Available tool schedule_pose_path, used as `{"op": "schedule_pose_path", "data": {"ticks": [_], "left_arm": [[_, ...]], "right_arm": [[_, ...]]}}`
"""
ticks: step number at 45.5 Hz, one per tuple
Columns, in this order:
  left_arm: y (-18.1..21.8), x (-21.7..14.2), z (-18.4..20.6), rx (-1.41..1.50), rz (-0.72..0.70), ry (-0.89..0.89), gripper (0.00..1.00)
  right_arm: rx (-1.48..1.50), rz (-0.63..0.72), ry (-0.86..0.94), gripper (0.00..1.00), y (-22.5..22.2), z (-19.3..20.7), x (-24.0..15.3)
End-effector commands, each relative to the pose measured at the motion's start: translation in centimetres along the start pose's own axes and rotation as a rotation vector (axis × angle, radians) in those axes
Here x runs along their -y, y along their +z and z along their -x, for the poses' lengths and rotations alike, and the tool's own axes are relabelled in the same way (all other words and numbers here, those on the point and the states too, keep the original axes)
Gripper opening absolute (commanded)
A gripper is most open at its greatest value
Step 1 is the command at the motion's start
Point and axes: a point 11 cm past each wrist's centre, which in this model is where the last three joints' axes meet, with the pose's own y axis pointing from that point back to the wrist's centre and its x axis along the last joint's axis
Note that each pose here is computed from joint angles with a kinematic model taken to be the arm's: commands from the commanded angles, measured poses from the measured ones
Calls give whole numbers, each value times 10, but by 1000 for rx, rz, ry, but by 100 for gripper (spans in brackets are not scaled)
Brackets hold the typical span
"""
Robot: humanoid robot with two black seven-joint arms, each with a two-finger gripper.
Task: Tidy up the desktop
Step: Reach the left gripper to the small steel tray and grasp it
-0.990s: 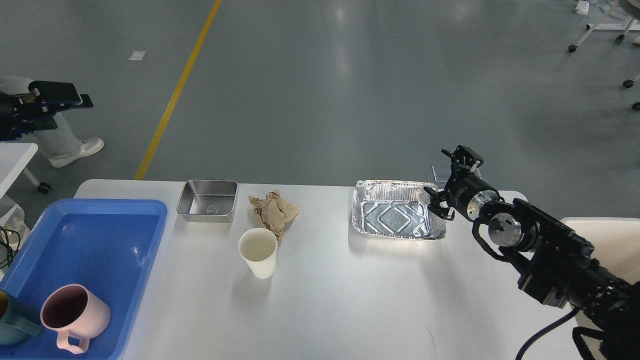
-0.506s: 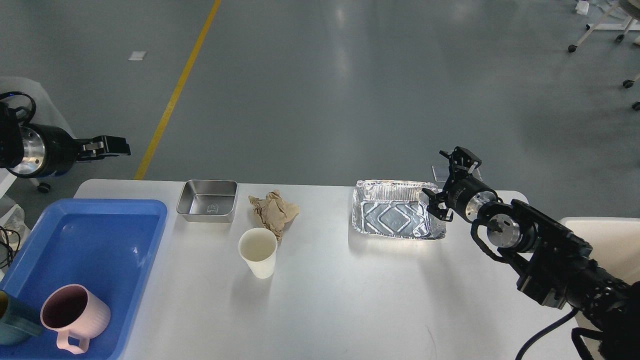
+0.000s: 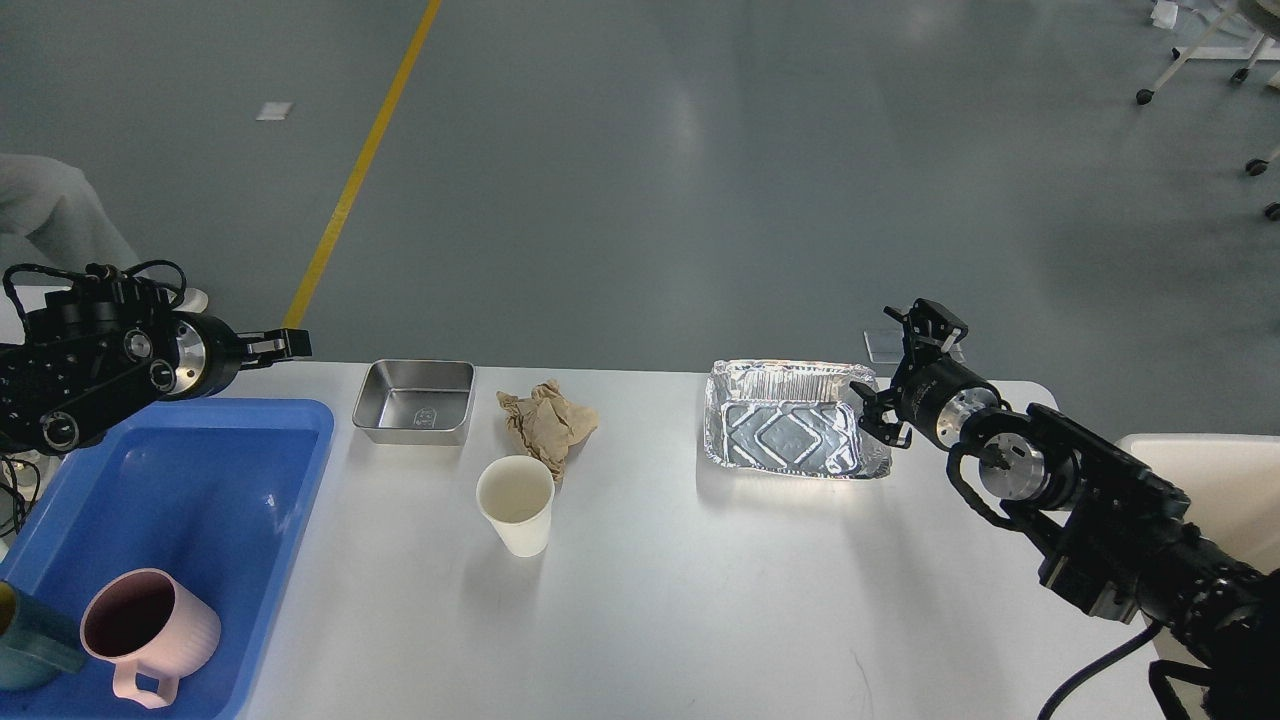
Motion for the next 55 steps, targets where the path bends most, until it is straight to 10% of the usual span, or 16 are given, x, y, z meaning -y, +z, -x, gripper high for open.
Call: {"op": "schedule_pose_path", "data": {"ticks": [1, 55], "left_arm": [[5, 18, 8, -24, -27, 65, 86], [65, 68, 81, -64, 73, 104, 69]], "right_arm": [[-1, 1, 0, 100, 0, -1, -1], [8, 20, 16, 100, 12, -10, -5]]}}
